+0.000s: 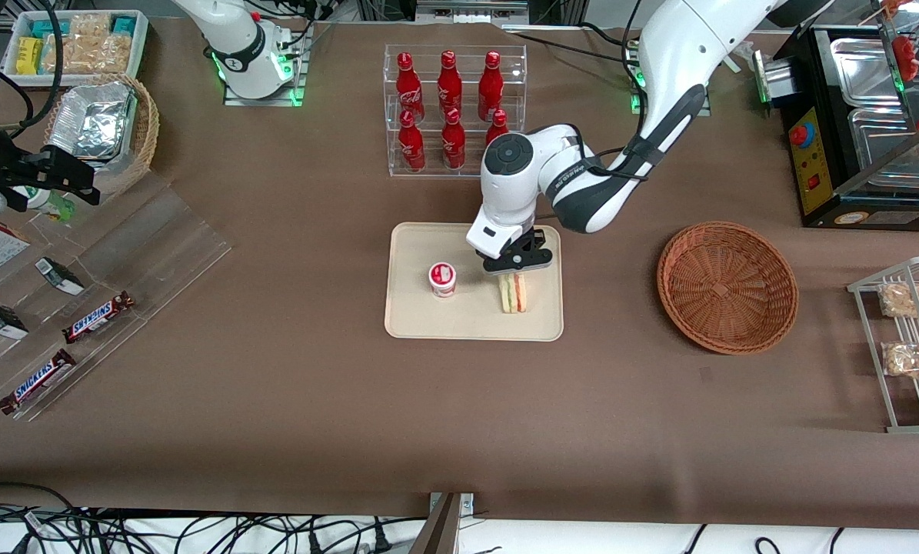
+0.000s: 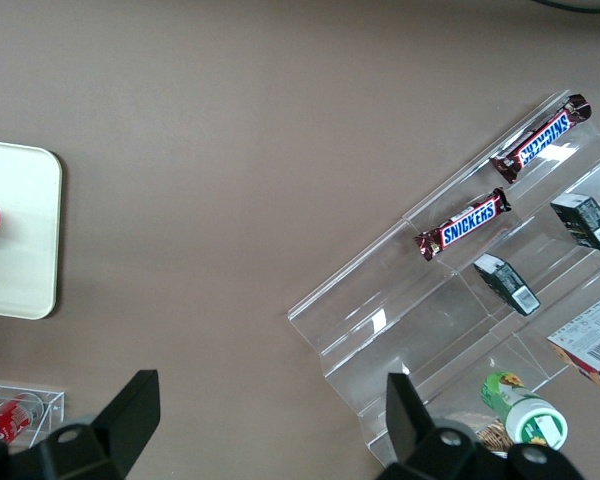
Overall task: Place sandwich from basket to tray
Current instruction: 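Lower the sandwich onto the tray beside the yogurt bottle and release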
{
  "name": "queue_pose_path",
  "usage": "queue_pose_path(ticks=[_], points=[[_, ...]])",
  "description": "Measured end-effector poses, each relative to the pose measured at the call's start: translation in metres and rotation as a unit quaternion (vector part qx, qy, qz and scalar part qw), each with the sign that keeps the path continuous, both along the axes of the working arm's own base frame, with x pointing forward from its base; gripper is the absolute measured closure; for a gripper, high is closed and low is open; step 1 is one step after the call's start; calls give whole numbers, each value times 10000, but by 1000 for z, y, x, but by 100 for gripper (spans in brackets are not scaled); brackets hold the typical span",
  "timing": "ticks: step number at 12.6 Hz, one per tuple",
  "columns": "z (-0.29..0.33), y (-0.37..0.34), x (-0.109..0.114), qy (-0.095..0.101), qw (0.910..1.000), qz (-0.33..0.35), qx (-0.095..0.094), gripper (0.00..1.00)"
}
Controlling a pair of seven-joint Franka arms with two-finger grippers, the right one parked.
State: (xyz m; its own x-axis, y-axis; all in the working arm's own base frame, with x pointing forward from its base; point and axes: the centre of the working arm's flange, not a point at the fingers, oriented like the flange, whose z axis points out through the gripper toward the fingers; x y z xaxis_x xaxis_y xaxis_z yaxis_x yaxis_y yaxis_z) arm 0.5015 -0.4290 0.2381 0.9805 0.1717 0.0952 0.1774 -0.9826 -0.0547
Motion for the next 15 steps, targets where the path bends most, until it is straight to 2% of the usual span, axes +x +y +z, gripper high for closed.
queue_pose_path(ticks=[11,13,15], points=[[-4,0,1,10,10000,96,-15,66],[-5,-2,0,17,9999,103,-23,60],[-10,-3,-3,53,9999,115,-16,40]])
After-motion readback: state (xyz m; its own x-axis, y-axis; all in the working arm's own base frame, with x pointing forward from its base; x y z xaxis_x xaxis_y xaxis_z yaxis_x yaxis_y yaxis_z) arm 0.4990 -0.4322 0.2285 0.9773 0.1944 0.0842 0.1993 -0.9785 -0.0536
